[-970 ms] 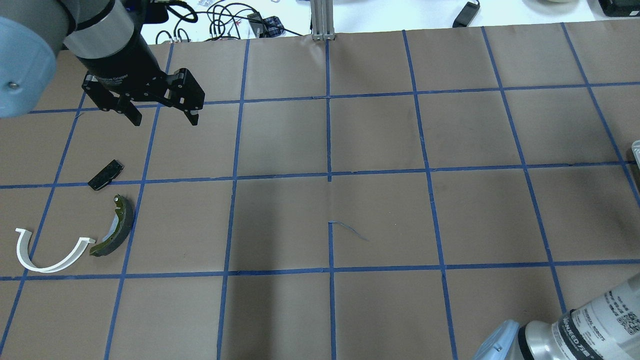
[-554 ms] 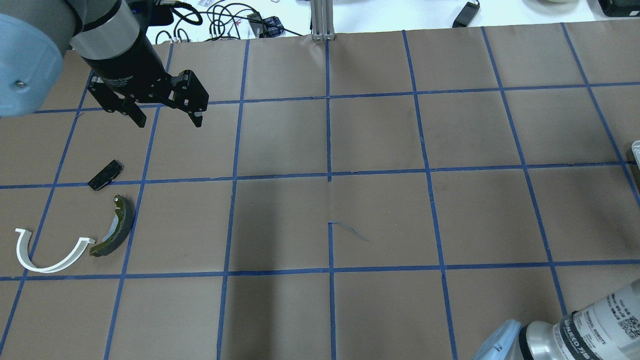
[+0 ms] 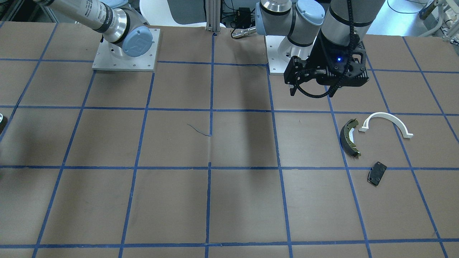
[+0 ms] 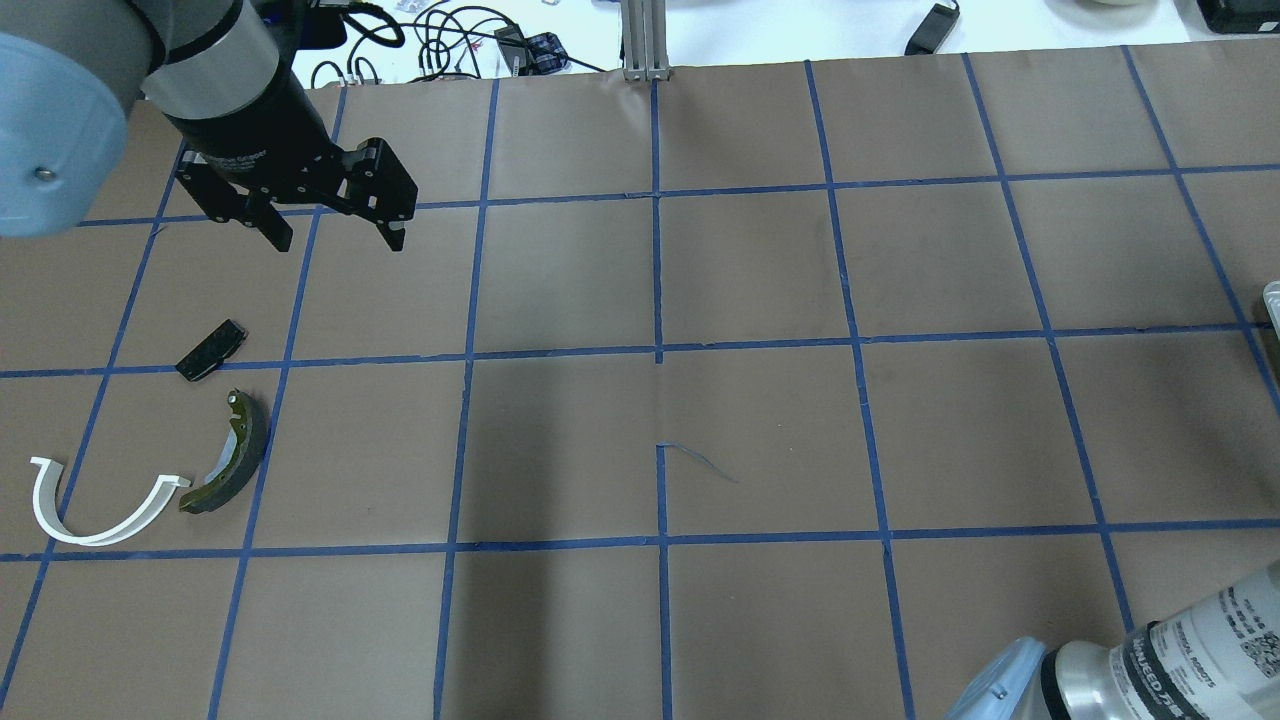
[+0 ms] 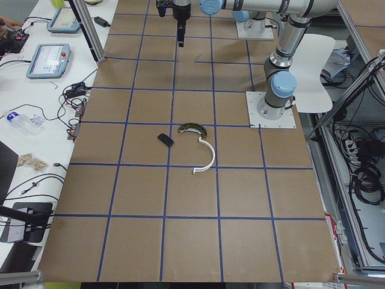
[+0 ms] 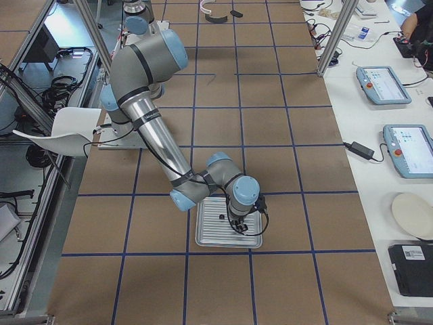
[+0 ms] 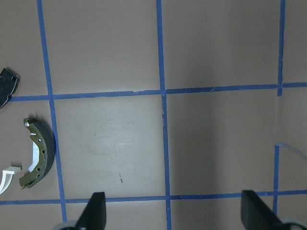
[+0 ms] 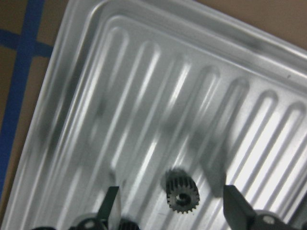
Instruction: Place bearing gear from tray to pile
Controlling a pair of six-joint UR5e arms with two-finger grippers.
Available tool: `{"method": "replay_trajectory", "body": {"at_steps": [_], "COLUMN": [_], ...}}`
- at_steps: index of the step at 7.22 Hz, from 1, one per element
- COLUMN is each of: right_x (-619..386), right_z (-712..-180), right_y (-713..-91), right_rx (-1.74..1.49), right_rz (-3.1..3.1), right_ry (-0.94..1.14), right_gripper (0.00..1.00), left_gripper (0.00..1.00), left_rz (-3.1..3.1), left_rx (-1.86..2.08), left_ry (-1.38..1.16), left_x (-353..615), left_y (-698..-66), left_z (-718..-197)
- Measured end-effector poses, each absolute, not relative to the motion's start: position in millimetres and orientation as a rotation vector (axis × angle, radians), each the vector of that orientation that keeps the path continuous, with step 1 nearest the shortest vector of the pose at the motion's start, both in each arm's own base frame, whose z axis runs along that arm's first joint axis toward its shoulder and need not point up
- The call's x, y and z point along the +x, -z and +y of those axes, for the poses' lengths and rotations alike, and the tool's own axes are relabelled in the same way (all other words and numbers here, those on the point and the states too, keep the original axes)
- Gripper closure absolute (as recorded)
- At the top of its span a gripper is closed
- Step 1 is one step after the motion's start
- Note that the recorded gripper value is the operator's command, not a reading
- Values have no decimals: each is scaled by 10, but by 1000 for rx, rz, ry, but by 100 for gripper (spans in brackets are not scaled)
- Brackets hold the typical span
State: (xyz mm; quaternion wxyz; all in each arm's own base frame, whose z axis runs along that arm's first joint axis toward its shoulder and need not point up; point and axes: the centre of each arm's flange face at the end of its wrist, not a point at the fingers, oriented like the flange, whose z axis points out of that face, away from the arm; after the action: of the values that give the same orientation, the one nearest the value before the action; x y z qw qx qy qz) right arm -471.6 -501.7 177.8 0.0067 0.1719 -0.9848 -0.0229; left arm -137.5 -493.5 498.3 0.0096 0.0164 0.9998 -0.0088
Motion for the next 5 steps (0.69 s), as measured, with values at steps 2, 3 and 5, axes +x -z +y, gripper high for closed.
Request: {"method": "replay_trajectory", "body": {"at_steps": [2,3,5], "right_x": [-4736,-4737,-4740], "right_z": [-4967,-4963,-4959], "right_y": [-1744,-1756,-1774], "right_rx": [526,525,523], "right_rz": [-3068,-3064,-3060], "right_ry": [57,55,55], "right_gripper": [75,82,93], "left_gripper": [0,0,0], "left_rz": [3121,3121,3121], "left_rx": [50,50,50], "left_ry": [30,29,28], "left_x": [-1374,-1374,-1374], "left_y": [-4988,-4985,-4980], "left_z": [-4932,-4931,-4930]}}
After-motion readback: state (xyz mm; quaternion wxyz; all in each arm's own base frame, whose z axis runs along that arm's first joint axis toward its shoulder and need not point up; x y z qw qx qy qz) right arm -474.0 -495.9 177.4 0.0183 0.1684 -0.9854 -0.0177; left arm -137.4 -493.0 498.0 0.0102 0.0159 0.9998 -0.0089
